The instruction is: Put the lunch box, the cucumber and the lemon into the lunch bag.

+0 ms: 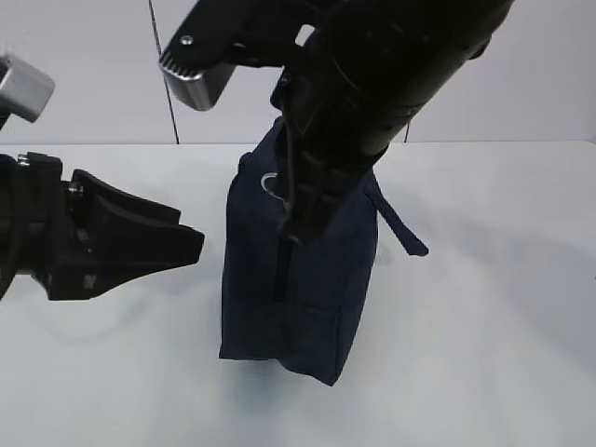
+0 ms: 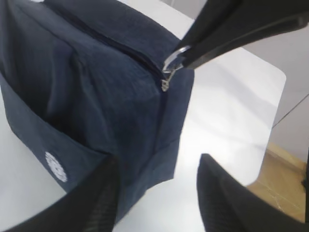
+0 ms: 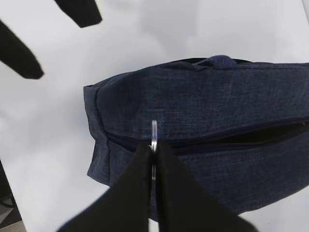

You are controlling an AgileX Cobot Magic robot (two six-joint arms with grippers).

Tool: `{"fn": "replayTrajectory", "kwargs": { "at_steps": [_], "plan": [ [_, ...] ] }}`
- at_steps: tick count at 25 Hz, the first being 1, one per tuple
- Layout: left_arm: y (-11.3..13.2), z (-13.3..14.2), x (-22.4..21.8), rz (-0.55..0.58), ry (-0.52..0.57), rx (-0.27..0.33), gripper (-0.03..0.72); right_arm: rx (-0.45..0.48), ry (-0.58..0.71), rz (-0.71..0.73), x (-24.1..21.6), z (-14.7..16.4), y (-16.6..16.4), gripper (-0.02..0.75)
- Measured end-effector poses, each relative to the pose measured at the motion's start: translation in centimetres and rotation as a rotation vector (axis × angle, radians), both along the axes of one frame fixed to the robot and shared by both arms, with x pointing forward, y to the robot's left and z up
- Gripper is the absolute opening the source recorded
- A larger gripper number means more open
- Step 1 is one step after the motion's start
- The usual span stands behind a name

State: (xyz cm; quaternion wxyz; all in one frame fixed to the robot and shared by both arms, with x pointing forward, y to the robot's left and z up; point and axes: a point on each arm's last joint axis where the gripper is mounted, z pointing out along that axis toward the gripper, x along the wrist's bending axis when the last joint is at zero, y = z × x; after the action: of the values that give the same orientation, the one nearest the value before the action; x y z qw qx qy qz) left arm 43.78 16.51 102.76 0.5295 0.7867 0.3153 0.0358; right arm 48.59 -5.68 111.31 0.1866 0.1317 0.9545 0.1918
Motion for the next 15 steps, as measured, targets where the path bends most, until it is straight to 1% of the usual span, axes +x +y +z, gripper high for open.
{"fn": "replayTrajectory", "kwargs": {
  "at_steps": [3,7,10,15],
  "plan": [
    [-0.1,-0.4,0.4,0.010,-0.002,-0.003,0.379,0.008,-0.005,0.001,0.0,0.1,0.1,0.008],
    [-0.2,-0.3,0.7,0.021,-0.022,-0.027,0.379,0.021,0.002,0.002,0.0,0.1,0.2,0.008],
    [-0.3,-0.5,1.0,0.017,-0.037,-0.025,0.379,0.034,0.003,0.003,0.1,-0.1,0.5,0.008],
    [-0.6,-1.6,1.7,0.026,-0.016,-0.022,0.379,0.069,-0.026,0.006,0.5,0.0,0.9,0.008]
  ]
}}
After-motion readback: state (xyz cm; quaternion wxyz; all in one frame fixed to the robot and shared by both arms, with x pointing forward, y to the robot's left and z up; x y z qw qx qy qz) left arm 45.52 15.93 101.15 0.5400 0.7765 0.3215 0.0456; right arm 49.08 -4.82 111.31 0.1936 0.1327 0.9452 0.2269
